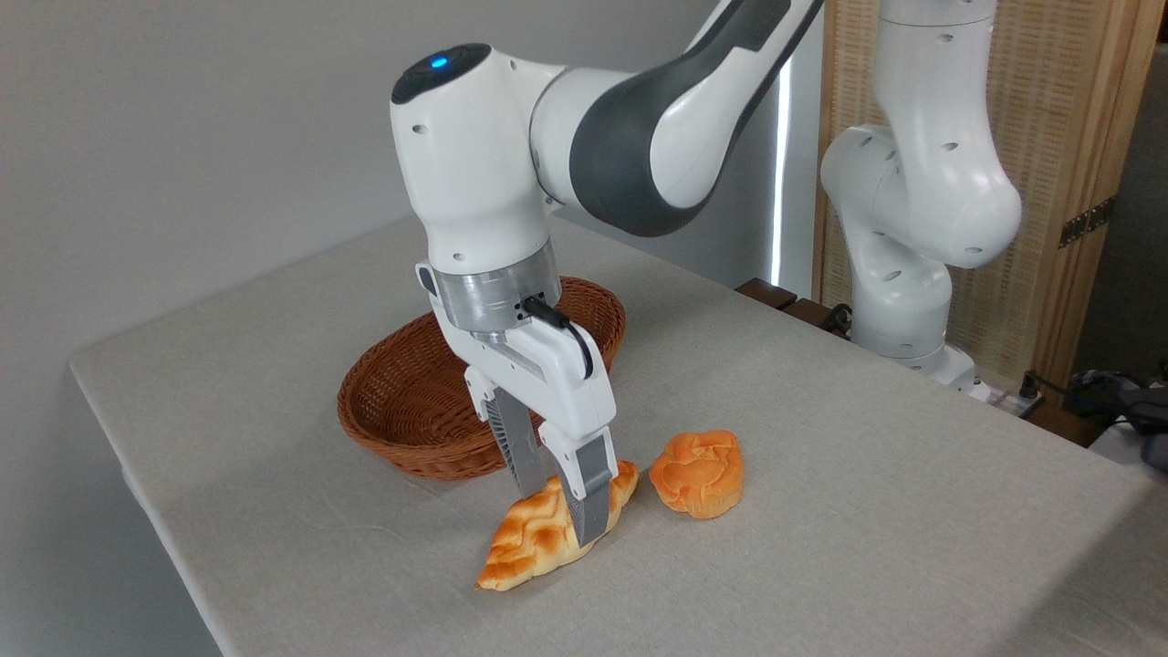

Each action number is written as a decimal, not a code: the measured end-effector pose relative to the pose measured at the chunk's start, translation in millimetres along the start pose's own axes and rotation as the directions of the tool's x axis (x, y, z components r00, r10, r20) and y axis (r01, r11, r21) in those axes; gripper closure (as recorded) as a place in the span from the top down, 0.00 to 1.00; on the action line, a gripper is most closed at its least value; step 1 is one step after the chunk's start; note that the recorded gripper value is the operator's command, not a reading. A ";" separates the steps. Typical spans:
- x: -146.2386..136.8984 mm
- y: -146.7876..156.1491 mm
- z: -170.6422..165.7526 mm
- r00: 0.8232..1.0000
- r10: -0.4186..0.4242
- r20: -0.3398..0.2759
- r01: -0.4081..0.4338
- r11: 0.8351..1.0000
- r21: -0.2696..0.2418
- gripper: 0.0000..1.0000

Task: Put bread into the basket
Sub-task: 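Close the gripper on the middle of the braided bread loaf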

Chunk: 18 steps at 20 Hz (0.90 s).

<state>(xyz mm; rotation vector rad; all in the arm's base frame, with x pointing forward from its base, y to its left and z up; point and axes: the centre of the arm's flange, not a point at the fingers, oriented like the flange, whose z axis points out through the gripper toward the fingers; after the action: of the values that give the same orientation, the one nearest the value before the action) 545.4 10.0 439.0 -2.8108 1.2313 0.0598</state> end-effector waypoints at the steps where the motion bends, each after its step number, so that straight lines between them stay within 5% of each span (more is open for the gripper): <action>1: 0.8 0.4 1.2 1.000 0.001 -0.005 -0.001 1.000 0.005 1.00; 6: 5.8 2.7 0.5 0.998 -0.022 -0.059 0.021 1.000 -0.013 1.00; 18: 0.5 11.8 24.4 0.999 -0.021 -0.035 0.019 0.999 -0.042 0.98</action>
<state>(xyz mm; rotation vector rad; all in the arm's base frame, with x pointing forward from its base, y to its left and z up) 536.9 3.7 414.0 -2.8717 1.2232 0.0355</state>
